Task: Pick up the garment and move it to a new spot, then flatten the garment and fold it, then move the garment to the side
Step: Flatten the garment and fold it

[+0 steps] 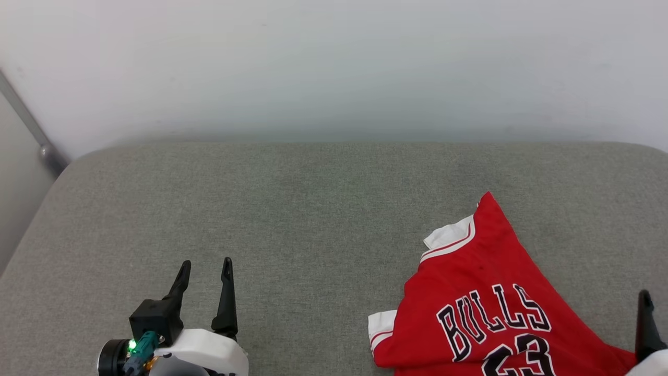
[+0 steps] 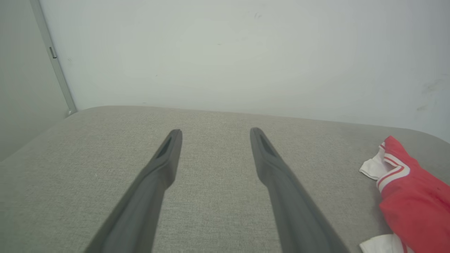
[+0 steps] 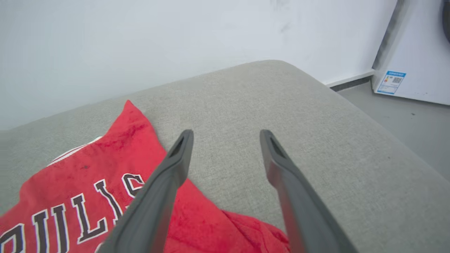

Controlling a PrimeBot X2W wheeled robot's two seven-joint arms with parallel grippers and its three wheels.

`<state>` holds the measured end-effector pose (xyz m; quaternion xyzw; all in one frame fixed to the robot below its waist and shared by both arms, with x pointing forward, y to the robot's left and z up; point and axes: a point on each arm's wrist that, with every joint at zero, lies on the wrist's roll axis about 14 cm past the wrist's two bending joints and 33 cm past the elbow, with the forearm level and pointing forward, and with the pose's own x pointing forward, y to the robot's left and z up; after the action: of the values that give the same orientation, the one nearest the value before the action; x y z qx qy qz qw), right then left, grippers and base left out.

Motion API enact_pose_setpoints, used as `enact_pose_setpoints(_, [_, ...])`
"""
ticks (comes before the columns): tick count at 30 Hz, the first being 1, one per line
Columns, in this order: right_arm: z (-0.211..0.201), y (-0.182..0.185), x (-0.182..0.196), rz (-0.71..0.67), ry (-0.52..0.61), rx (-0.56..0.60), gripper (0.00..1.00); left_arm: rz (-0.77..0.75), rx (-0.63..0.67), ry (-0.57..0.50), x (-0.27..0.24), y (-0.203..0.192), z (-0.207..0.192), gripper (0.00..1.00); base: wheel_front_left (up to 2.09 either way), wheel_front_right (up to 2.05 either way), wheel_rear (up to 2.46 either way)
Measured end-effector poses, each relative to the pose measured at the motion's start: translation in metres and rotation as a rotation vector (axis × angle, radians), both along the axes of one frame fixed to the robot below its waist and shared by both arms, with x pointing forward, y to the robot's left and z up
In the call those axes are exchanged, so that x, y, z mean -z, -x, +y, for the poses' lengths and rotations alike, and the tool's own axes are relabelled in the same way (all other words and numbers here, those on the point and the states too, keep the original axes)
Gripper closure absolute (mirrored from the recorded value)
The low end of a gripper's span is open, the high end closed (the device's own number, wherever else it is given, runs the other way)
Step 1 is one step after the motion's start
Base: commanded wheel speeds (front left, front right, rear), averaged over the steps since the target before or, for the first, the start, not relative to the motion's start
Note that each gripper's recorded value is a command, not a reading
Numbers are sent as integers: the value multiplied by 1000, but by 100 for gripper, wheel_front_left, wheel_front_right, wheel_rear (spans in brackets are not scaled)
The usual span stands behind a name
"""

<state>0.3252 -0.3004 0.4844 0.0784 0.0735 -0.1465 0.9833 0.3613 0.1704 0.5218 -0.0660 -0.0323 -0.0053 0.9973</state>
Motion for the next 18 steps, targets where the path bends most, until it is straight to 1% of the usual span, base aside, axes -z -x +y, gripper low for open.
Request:
enact_pose_setpoints(5, [41,-16,-28,-107,72,-129,0,5,-7,-8,-1,4,3,0,0,0,0])
enact_pose_setpoints(10, [85,-23,-48,-177,96,-259,0,20,-14,-12,2,9,5,0,0,0,0])
enact_pose_setpoints(15, [114,-20,-56,-199,119,-344,0,33,-14,-14,5,12,5,0,0,0,0])
enact_pose_setpoints(18, [119,-18,-59,-204,125,-359,0,46,-11,-15,8,13,4,0,0,0,0])
